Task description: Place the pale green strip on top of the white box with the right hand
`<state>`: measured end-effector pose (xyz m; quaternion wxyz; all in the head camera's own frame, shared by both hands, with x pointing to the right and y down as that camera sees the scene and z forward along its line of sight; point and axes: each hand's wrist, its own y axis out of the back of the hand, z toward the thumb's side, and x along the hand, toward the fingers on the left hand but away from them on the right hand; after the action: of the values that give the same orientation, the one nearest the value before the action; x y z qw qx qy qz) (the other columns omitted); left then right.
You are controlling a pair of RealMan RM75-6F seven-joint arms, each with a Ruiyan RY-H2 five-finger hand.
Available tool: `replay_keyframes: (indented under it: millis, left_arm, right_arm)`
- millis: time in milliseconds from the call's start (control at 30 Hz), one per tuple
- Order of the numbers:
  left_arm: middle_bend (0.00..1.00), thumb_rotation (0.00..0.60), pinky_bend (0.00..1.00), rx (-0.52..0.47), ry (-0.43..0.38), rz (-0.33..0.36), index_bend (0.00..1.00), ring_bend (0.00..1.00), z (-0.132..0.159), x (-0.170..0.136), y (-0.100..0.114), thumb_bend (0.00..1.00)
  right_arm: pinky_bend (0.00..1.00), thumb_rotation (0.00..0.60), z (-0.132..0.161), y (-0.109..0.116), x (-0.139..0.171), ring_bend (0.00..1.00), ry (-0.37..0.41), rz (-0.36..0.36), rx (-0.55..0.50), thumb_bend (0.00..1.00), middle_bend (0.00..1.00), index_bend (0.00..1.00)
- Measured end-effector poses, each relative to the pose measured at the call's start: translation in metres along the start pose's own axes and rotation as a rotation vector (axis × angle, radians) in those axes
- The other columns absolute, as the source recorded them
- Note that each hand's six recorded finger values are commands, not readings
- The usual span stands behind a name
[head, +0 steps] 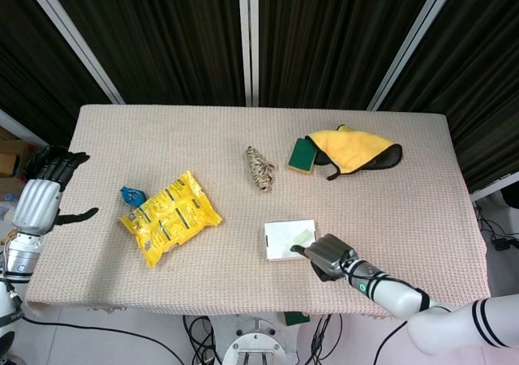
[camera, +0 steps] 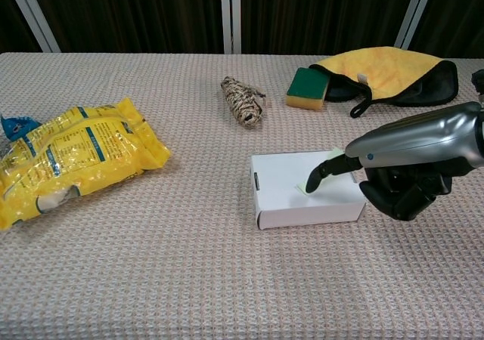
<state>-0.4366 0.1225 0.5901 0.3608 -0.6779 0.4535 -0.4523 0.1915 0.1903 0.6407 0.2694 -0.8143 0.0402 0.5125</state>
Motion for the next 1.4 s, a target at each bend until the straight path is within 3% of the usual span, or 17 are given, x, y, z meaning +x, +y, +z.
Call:
replay_keyframes:
  millis: [267, 667, 1167, 1400]
  left_arm:
    - [0.13, 0.600, 0.17, 0.002, 0.005, -0.005, 0.15, 0.09, -0.001, 0.000, -0.001, 0.00]
    - [0.13, 0.600, 0.17, 0.001, -0.001, -0.003, 0.15, 0.09, 0.000, 0.000, -0.001, 0.00]
    - [0.13, 0.600, 0.17, 0.004, 0.005, -0.002, 0.15, 0.09, -0.002, 0.000, 0.000, 0.00]
    - [0.13, 0.600, 0.17, 0.004, 0.002, -0.001, 0.15, 0.09, -0.001, 0.000, 0.000, 0.00]
  right_arm:
    - [0.77, 0.600, -0.002, -0.004, -0.007, 0.96, -0.005, 0.020, 0.004, 1.00, 1.00, 0.14]
    - [0.76, 0.600, -0.002, 0.005, 0.002, 0.96, -0.003, -0.031, -0.007, 1.00, 1.00, 0.15]
    - [0.74, 0.600, 0.000, 0.002, -0.011, 0.96, 0.006, 0.007, 0.001, 1.00, 1.00, 0.15]
    - [0.74, 0.600, 0.001, 0.008, -0.006, 0.96, 0.004, -0.026, -0.005, 1.00, 1.00, 0.15]
